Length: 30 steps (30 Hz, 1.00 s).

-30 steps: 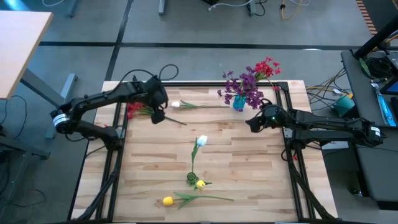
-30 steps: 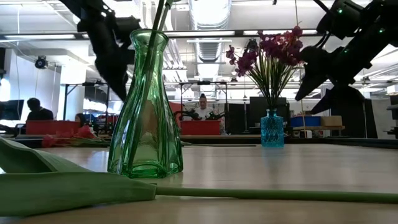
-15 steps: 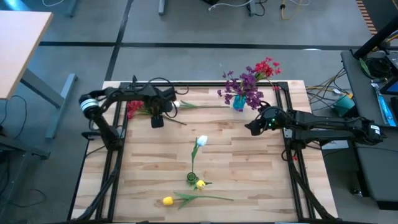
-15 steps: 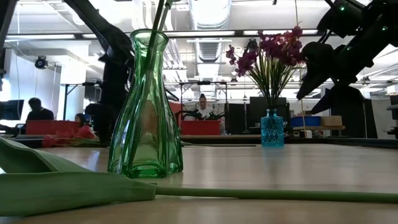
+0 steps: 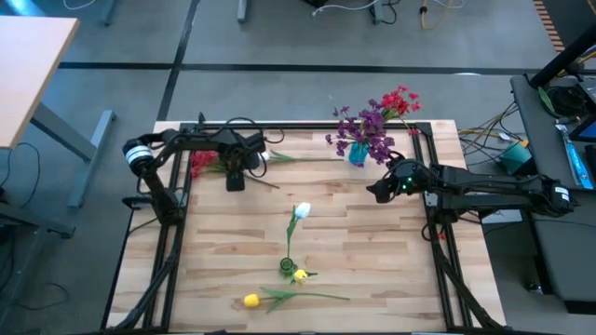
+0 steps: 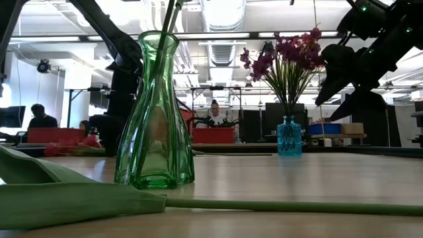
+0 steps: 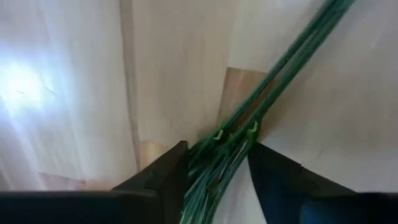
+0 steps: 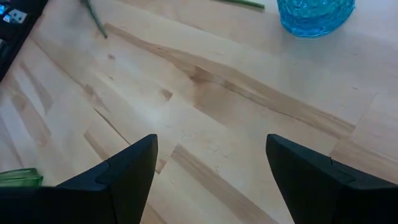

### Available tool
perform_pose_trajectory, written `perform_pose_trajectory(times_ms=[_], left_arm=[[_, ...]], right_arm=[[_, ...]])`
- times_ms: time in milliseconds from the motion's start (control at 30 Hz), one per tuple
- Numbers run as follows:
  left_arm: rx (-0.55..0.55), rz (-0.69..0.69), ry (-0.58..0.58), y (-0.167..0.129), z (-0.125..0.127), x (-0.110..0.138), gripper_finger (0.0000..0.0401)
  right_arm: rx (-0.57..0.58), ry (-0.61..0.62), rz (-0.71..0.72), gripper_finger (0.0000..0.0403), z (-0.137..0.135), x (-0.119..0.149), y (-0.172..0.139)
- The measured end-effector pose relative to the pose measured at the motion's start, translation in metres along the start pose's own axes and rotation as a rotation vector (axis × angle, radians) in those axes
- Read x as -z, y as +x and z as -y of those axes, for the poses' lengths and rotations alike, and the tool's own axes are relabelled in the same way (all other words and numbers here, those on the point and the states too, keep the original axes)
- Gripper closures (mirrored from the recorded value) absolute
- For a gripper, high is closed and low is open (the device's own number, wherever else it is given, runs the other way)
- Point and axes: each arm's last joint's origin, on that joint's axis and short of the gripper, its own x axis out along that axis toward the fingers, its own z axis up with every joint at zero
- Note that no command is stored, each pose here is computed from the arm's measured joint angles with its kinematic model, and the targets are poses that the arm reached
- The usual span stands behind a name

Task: Sort flowers into vase by color
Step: Put the red flowers into the blue vase

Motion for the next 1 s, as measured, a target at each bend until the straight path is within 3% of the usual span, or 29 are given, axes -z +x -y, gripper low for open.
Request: perform_pose_trajectory(times_ms=[200, 267, 500, 700, 1000], left_arm=[[0.023, -0.033, 0.011, 0.005, 0.002, 0.000, 0.0370], [0.022, -0.046, 0.012, 0.004, 0.001, 0.001, 0.0389], [0.019, -0.134, -0.036, -0.035, -0.005, 0.009, 0.0397], [0.000, -0.051, -0.111, -0.088, -0.018, 0.011, 0.0394], [0.077, 0.316, -0.185, -0.181, -0.031, 0.018, 0.0394]], right_arm=[[0.000, -0.002, 0.000, 0.0113, 0.000, 0.000, 0.000], [-0.002, -0.004, -0.002, 0.0113, 0.000, 0.000, 0.000], [-0.052, -0.028, -0.064, 0.0113, -0.008, 0.005, -0.003], [-0.129, -0.105, -0.101, 0.0113, -0.030, 0.001, -0.019], [-0.268, -0.241, -0.143, 0.0113, -0.067, -0.002, -0.054]])
